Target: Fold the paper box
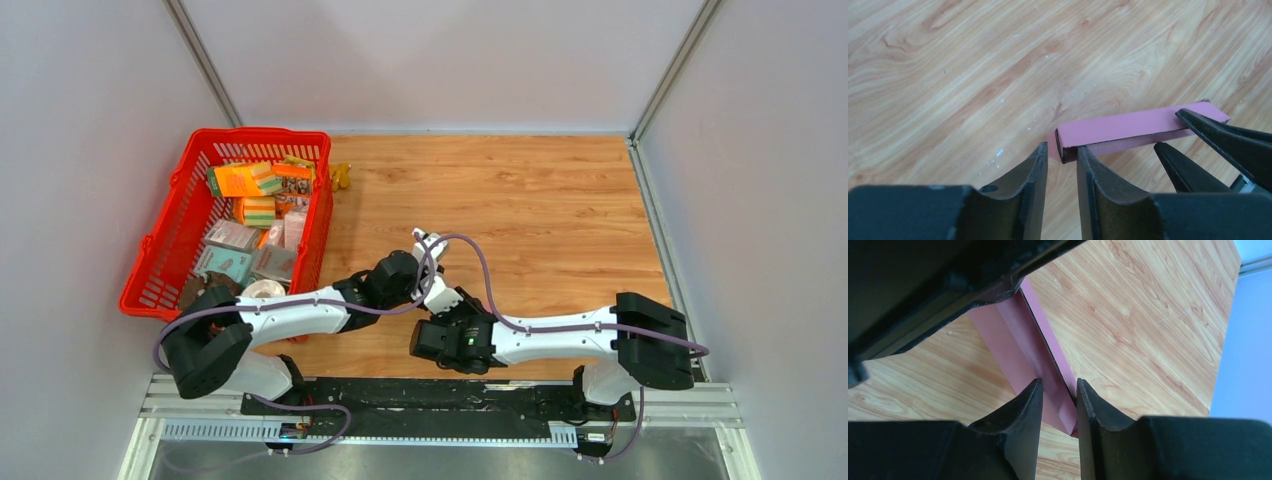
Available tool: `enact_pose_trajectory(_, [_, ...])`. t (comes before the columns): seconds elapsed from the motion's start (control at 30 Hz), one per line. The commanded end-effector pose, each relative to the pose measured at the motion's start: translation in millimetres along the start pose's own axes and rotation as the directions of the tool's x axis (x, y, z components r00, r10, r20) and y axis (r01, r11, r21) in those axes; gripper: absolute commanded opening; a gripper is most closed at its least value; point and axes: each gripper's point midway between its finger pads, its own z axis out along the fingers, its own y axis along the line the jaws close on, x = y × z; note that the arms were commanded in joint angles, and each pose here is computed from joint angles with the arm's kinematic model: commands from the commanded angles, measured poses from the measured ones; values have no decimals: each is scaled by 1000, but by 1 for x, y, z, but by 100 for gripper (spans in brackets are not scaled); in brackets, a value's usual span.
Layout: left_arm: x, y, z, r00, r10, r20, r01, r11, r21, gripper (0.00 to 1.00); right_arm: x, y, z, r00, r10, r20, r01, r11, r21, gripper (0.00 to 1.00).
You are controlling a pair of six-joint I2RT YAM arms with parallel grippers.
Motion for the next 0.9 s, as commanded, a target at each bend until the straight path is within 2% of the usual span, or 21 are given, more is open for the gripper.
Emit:
enact_pose_trajectory(0.0, [10,-8,-14,998,-64,-19,65,998,25,39,-4,10,0,998,-52,26,53,998,-29,32])
enact_pose_trajectory(0.13, [22,-8,-28,990,-135,-45,136,991,20,42,-3,14,0,998,-46,36,48,997,-53,32])
enact_pose_trajectory(0.37, [17,-1,-63,973,-227,-48,228,974,9,45,-3,16,0,998,-49,47,52,996,-72,33])
enact_pose_trajectory(0.5, [-5,23,-74,915,-402,-19,402,916,-9,45,-4,18,0,998,-42,55,47,995,-90,33])
enact_pose_trajectory(0.63, [-30,26,-68,873,-488,-30,488,871,51,48,-5,19,-1,998,-33,59,39,994,-105,33])
enact_pose_trajectory(0.7, [-28,30,-56,846,-530,-63,533,845,42,47,-5,20,-1,998,-35,59,42,993,-112,33])
enact_pose_trajectory(0.87, [-43,20,-30,814,-575,-80,580,797,168,47,-5,19,1,998,-31,58,38,992,-124,33])
